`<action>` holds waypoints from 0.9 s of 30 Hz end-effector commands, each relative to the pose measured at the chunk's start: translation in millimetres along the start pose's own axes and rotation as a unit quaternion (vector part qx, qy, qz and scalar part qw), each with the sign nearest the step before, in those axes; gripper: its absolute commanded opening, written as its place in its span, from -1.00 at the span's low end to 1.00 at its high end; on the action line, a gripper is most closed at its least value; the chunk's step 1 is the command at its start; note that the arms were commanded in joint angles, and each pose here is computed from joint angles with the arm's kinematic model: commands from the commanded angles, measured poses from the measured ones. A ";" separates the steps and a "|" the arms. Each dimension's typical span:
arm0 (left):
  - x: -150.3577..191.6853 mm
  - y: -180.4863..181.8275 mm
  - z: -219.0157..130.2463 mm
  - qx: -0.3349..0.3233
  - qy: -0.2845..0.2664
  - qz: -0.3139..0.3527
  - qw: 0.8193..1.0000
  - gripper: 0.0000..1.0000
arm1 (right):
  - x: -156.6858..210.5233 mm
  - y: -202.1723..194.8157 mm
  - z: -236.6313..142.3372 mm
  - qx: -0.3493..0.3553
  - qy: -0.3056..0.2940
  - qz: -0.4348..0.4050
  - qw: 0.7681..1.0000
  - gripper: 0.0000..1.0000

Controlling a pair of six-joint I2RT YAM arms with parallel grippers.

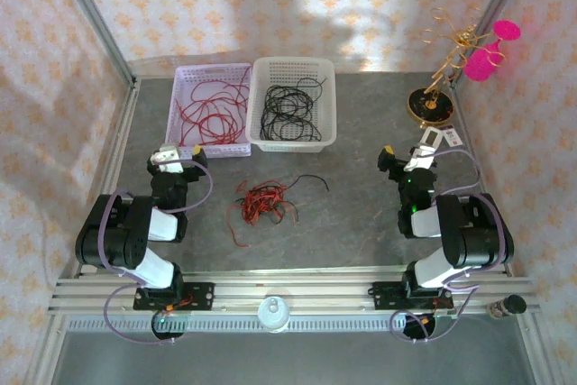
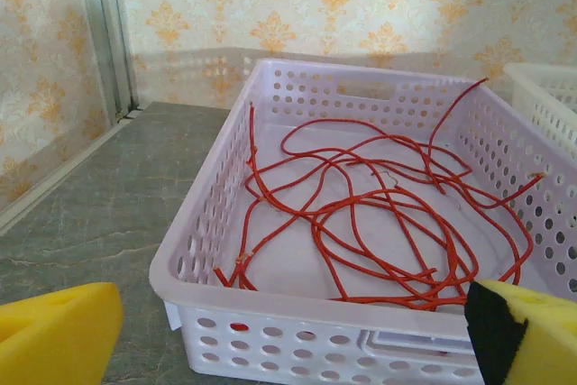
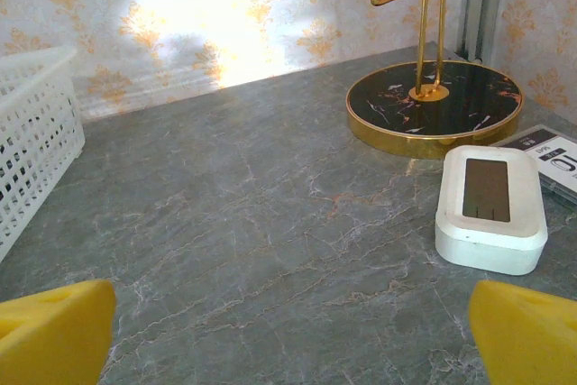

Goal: Untangle the cables

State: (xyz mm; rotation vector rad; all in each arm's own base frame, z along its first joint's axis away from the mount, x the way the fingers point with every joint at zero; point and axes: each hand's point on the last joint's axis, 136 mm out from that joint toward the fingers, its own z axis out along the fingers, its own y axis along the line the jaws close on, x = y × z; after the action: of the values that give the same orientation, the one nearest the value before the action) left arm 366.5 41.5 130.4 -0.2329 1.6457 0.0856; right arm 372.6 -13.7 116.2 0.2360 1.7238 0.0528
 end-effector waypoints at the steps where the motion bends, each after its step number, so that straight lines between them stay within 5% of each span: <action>1: -4.2 -1.6 2.7 0.004 -0.005 -0.008 1.000 0.99 | -7.9 -0.1 2.3 0.000 -0.012 -0.006 1.000 0.99; 27: -4.3 -1.4 2.6 0.004 -0.005 -0.008 1.000 0.99 | -8.3 0.0 1.7 0.002 -0.013 -0.007 1.000 0.99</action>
State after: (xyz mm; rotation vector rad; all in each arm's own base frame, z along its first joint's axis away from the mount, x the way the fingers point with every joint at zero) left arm 366.6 41.5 130.5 -0.2329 1.6453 0.0856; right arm 372.6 -13.7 116.2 0.2357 1.7238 0.0525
